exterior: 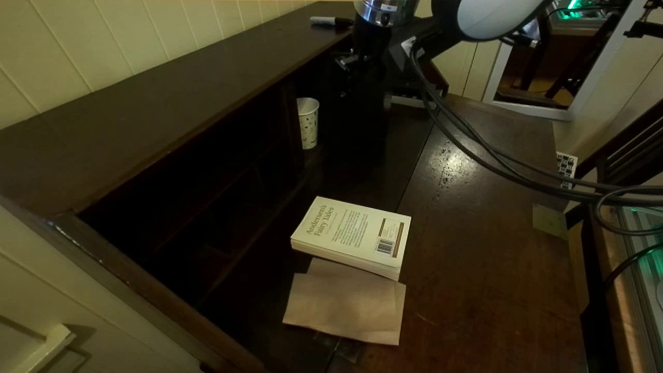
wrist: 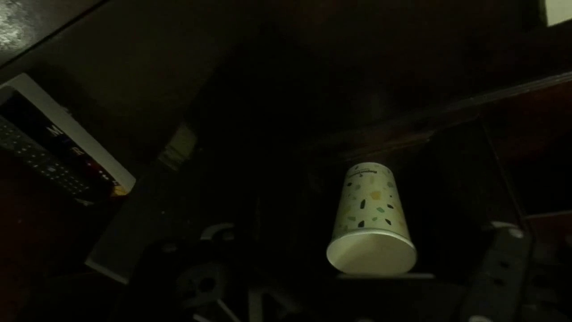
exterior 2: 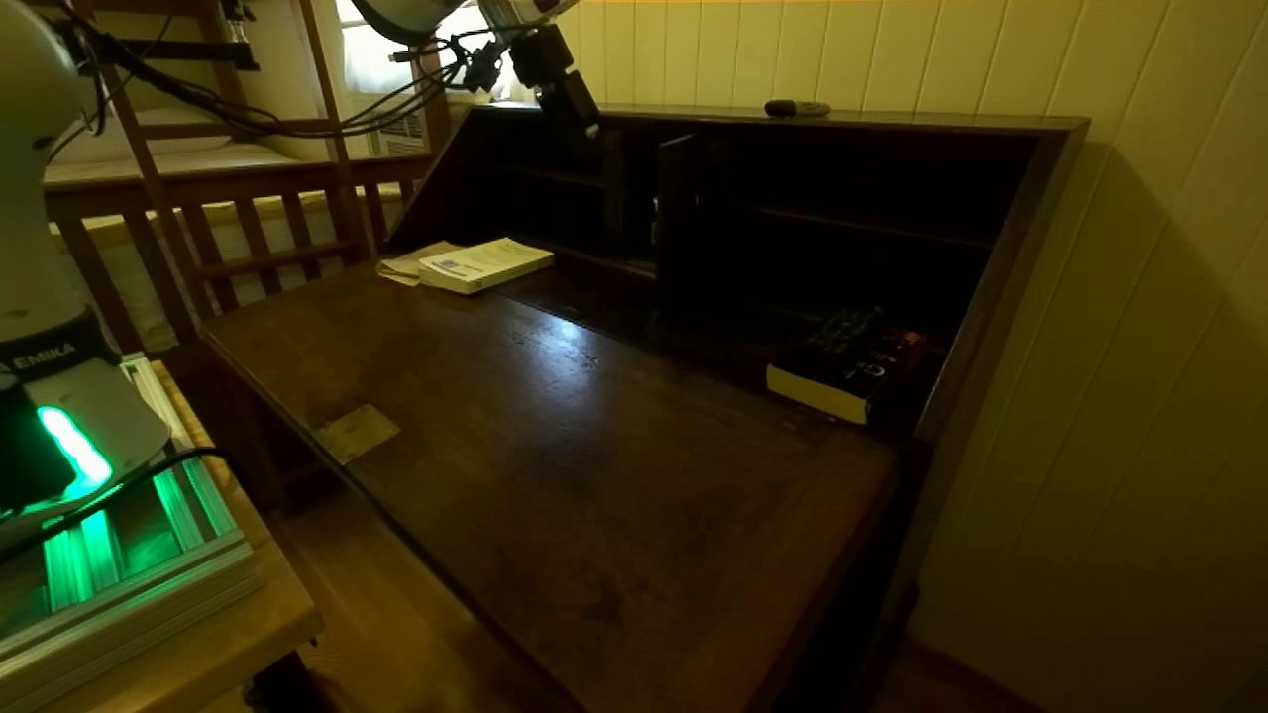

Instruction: Remove the marker from the paper cup, put it on the top part of the desk, open the top middle cabinet door, put the paper cup inside the cabinet and close the cabinet door

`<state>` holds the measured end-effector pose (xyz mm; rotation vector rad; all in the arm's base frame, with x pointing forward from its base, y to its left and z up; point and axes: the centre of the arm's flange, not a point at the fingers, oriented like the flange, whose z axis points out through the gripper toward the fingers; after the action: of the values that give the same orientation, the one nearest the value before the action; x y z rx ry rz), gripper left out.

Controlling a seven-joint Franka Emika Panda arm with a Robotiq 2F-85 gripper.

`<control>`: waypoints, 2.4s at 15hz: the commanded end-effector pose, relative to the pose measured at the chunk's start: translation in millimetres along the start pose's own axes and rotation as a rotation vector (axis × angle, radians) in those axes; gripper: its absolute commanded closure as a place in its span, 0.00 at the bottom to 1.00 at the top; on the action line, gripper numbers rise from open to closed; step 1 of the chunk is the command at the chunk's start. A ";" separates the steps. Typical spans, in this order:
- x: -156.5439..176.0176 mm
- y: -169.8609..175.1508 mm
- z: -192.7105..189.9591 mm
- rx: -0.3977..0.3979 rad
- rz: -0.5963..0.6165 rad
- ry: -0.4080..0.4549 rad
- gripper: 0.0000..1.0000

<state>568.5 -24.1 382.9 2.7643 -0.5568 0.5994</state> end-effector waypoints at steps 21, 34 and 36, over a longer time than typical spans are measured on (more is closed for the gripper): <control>27.2 132.1 -12.9 0.111 -0.274 -0.048 0.00; 45.2 153.3 10.5 0.149 -0.302 0.029 0.00; 46.8 149.4 17.4 0.182 -0.306 0.038 0.00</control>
<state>535.6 -170.3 418.0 2.8815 -0.1167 0.6091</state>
